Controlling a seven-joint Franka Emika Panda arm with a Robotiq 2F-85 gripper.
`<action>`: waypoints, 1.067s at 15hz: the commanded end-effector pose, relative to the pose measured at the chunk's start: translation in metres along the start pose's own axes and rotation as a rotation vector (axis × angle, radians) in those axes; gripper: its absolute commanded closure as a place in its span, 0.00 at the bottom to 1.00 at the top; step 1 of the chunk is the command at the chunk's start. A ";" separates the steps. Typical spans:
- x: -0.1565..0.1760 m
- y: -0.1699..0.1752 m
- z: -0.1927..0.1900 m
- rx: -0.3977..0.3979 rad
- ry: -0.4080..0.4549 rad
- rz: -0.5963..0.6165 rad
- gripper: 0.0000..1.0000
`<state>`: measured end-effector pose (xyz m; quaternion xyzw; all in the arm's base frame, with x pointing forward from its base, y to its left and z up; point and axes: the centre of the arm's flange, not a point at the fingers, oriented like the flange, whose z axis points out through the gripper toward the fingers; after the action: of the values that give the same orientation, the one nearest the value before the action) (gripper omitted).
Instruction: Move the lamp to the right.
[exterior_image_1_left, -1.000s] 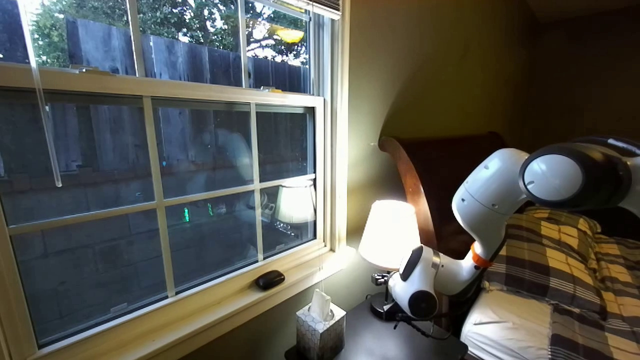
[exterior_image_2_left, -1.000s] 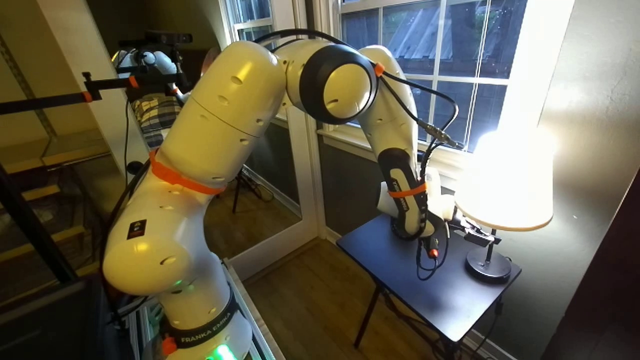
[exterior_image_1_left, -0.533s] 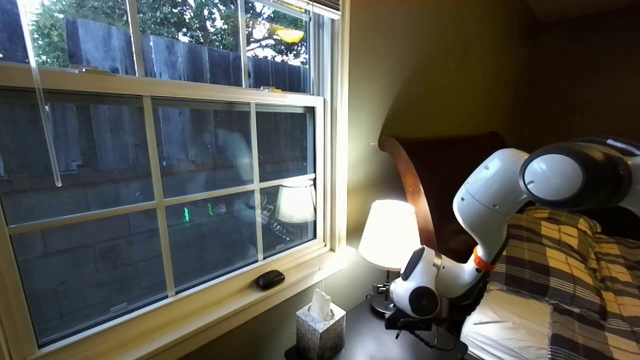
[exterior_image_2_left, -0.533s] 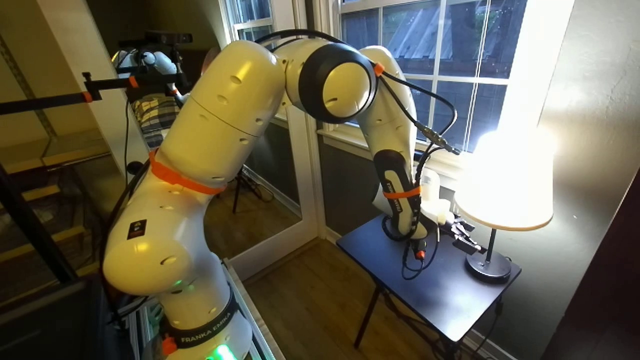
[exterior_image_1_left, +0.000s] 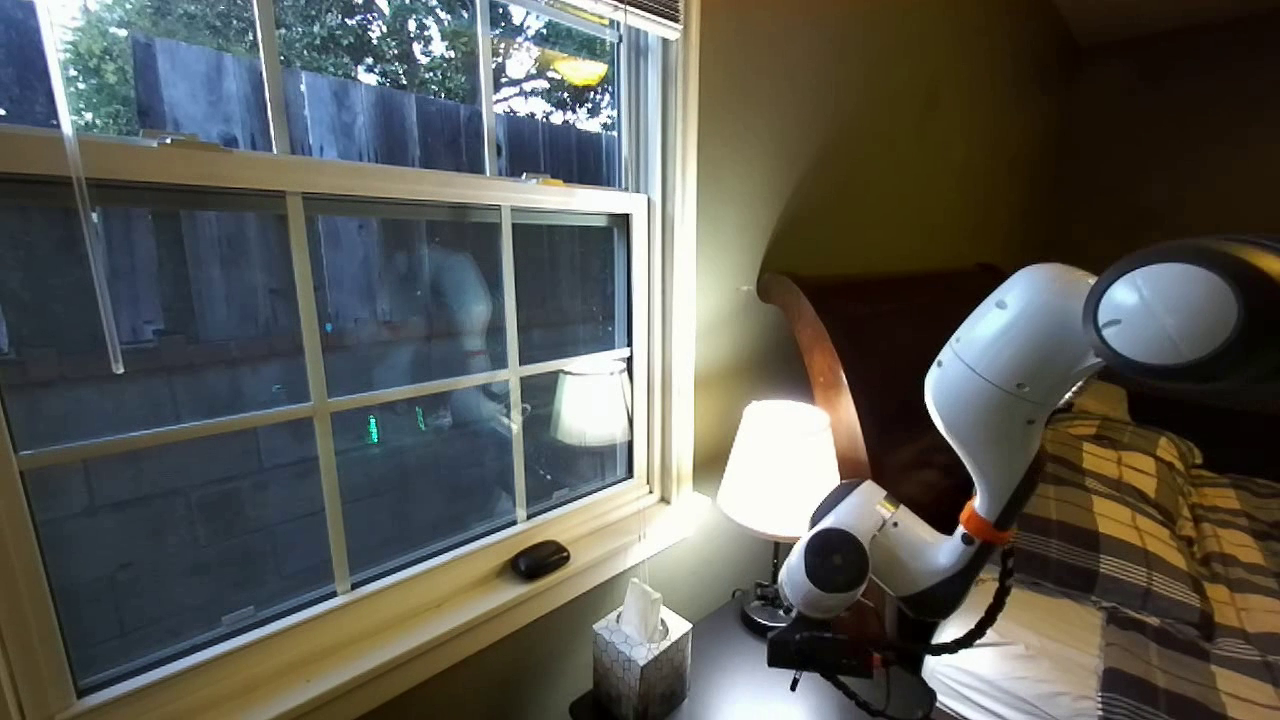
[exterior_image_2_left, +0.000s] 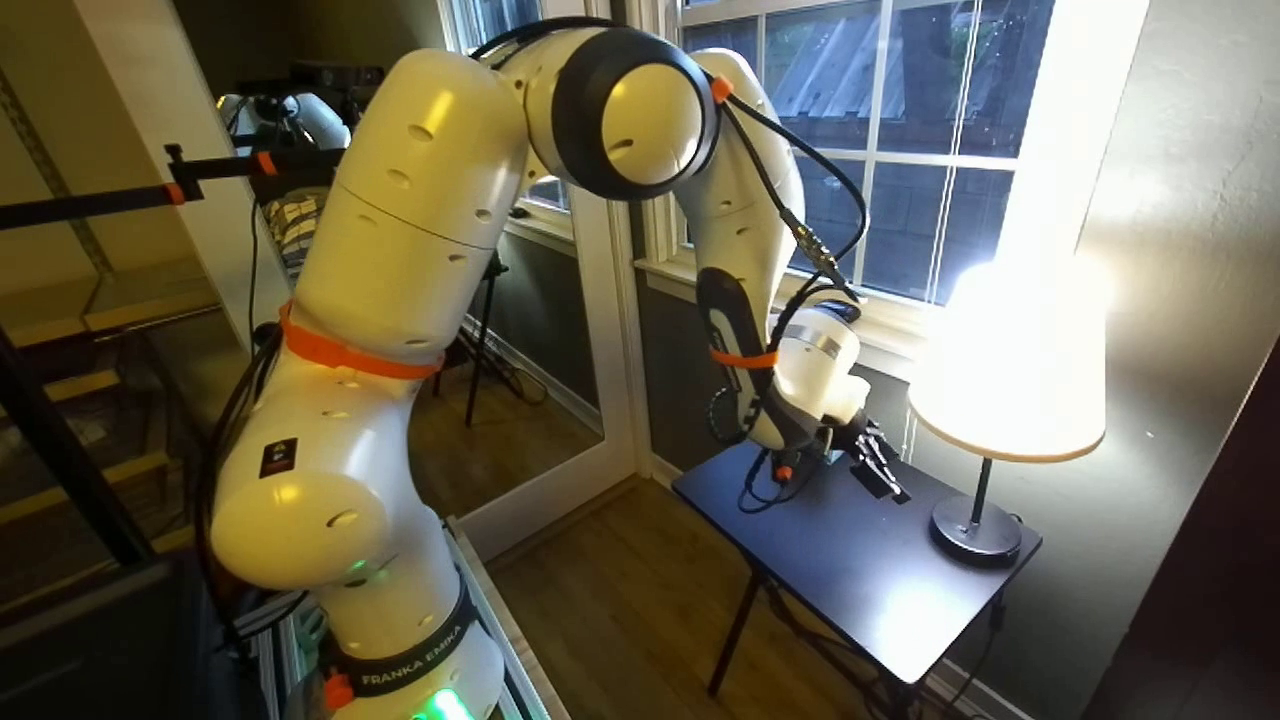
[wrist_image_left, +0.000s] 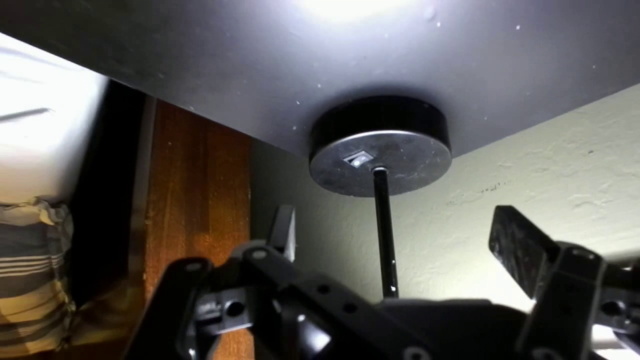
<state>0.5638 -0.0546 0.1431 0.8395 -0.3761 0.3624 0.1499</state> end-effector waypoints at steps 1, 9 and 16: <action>0.010 0.008 -0.059 -0.114 -0.156 0.004 0.00; -0.014 0.015 -0.085 -0.059 -0.403 -0.046 0.00; -0.014 0.020 -0.096 -0.037 -0.447 -0.060 0.00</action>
<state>0.4949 -0.0102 0.1993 0.9069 -0.3813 0.1557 0.0889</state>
